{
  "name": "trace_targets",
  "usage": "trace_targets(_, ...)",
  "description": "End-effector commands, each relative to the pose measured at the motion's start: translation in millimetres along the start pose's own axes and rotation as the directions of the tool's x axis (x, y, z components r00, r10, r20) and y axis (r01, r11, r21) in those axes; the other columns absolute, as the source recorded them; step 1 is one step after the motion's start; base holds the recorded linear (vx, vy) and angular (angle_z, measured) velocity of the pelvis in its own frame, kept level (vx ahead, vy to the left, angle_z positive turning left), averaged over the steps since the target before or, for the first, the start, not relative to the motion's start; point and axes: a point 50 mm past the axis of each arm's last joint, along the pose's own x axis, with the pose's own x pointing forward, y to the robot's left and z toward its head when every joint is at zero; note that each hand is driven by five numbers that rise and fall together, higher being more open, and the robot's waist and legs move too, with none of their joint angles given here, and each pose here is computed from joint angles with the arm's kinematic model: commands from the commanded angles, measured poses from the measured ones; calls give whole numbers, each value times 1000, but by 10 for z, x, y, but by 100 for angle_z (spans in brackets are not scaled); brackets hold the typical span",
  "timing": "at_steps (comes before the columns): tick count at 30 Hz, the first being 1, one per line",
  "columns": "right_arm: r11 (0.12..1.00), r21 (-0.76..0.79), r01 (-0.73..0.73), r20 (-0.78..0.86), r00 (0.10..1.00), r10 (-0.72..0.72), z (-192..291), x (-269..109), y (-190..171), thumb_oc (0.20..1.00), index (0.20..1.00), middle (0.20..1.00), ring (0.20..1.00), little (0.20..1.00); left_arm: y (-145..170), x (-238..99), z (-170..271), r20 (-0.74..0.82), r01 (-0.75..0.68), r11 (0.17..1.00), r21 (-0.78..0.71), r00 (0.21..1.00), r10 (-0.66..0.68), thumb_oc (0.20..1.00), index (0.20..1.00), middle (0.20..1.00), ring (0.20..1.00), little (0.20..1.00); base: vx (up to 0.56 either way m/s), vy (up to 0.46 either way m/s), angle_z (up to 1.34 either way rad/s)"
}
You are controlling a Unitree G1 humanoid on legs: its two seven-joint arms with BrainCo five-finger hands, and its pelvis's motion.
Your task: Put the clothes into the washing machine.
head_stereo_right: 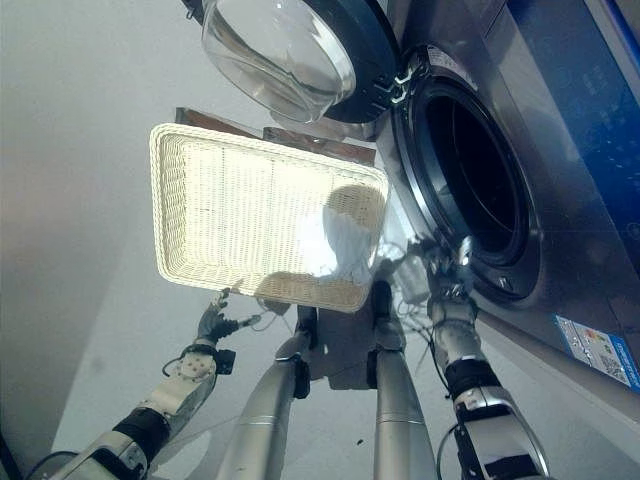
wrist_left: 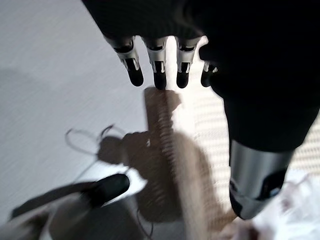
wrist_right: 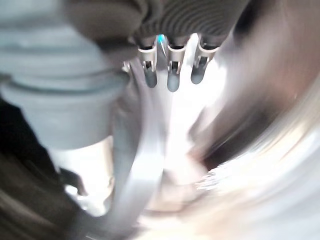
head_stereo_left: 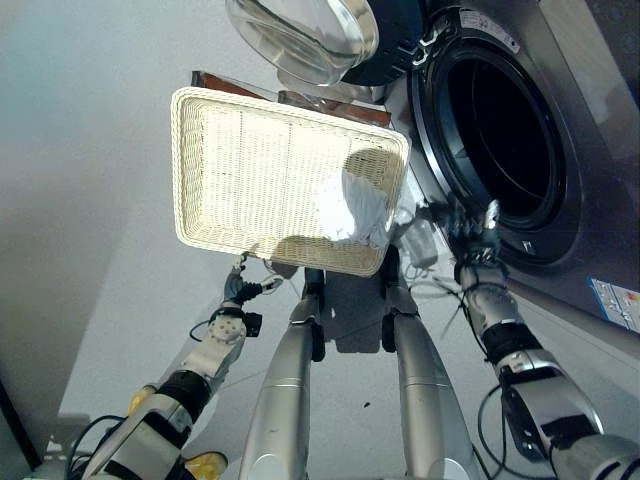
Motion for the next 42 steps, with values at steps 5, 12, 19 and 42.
trace_targets(5, 384, -904, 189, 347, 849, 398, 551, -96, 571, 1000, 1000, 1000, 1000, 1000, 61, -154, -385, -143, -36, 988, -153, 990, 13, 1000, 1000, 1000, 1000, 1000, -77, 21, 14)
trace_targets(12, -157, -899, 410, 186, 681, 708, 494, -180, 979, 1000, 1000, 1000, 1000, 1000, 59, -210, -581, -193, -23, 982, -187, 981, -14, 1000, 1000, 1000, 1000, 1000, -70, 23, 15)
trace_targets(19, -308, -842, 443, 46, 627, 778, 390, -164, 1249, 1000, 1000, 1000, 1000, 1000, -15, -141, -480, -160, 18, 984, -179, 986, -47, 1000, 1000, 1000, 1000, 1000, -59, 9, 12)
trace_targets(42, -628, -387, -675, -319, 737, -596, 410, 232, 224, 507, 507, 507, 507, 507, -144, -74, -160, -66, 147, 985, -93, 986, -153, 1000, 1000, 1000, 1000, 1000, 6, -33, 15)
